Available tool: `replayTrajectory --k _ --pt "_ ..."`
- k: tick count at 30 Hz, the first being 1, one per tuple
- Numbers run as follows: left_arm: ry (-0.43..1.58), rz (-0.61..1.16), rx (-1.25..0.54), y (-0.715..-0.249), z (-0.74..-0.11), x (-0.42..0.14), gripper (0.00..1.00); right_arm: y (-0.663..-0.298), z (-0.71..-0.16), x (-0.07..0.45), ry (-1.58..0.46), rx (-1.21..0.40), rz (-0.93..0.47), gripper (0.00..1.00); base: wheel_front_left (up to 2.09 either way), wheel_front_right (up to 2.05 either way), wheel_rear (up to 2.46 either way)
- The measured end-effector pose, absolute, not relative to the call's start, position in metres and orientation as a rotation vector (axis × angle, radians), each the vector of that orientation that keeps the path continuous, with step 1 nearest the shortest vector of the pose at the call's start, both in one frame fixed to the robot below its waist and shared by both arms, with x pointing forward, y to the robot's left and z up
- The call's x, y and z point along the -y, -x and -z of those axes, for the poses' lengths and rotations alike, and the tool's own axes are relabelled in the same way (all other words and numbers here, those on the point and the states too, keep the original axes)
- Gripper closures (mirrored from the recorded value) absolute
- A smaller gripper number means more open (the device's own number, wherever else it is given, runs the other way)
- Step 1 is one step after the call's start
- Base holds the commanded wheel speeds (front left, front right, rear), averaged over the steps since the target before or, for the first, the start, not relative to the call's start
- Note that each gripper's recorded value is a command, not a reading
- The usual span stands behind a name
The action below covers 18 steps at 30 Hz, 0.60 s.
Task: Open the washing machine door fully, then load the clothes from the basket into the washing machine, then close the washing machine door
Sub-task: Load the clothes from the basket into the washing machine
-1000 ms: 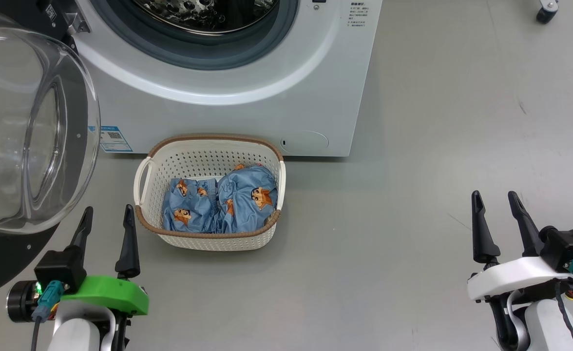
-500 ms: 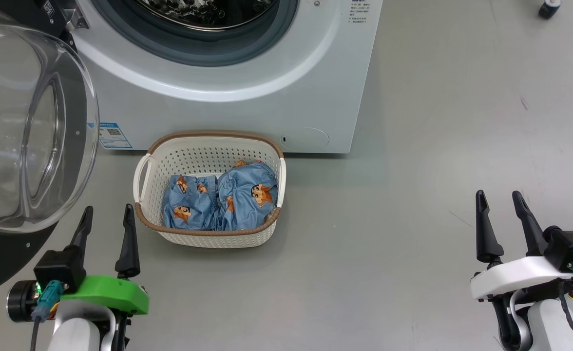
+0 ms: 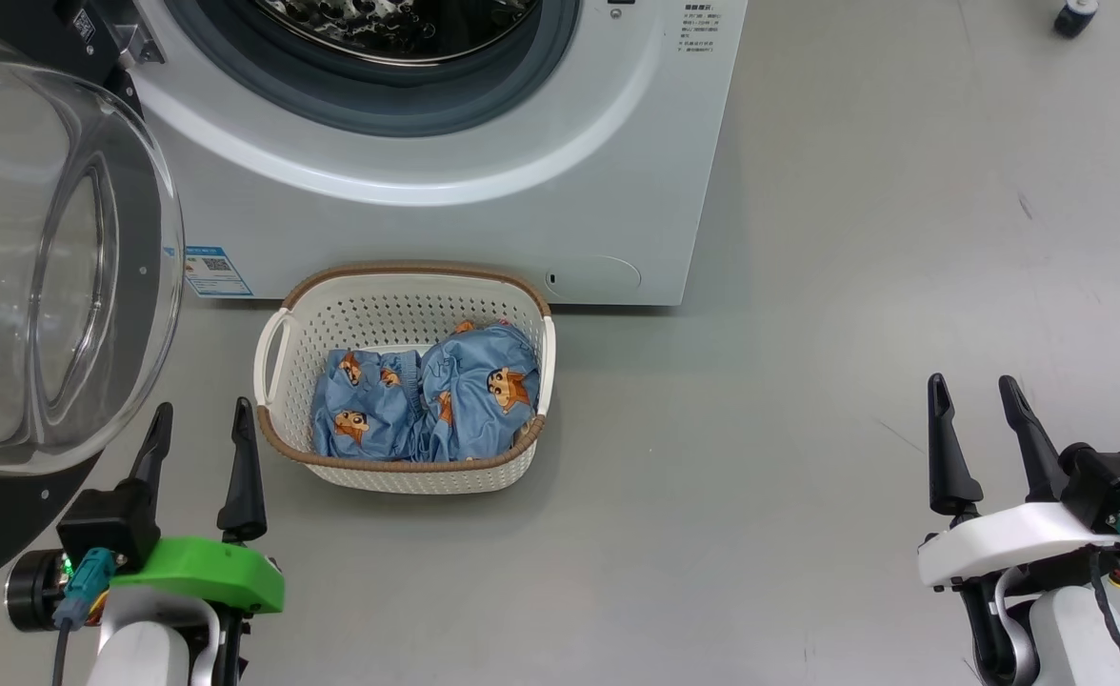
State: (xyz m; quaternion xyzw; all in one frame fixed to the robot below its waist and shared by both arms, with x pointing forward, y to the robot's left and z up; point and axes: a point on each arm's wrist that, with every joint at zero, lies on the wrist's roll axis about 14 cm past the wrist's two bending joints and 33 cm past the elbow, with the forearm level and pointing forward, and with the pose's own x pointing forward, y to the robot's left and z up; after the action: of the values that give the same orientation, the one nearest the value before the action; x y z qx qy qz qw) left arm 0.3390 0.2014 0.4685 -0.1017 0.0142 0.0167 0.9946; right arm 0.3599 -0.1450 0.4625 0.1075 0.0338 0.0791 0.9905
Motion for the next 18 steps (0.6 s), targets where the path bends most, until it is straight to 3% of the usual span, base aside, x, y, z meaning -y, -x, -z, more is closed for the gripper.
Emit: replayTrajectory --k 18 --pt "0.199 -0.068 -0.004 -0.341 -0.475 -0.214 0.0 -0.36 -0.459 0.145 -0.226 -0.078 -0.156 0.0 0.98 -0.98 0.0"
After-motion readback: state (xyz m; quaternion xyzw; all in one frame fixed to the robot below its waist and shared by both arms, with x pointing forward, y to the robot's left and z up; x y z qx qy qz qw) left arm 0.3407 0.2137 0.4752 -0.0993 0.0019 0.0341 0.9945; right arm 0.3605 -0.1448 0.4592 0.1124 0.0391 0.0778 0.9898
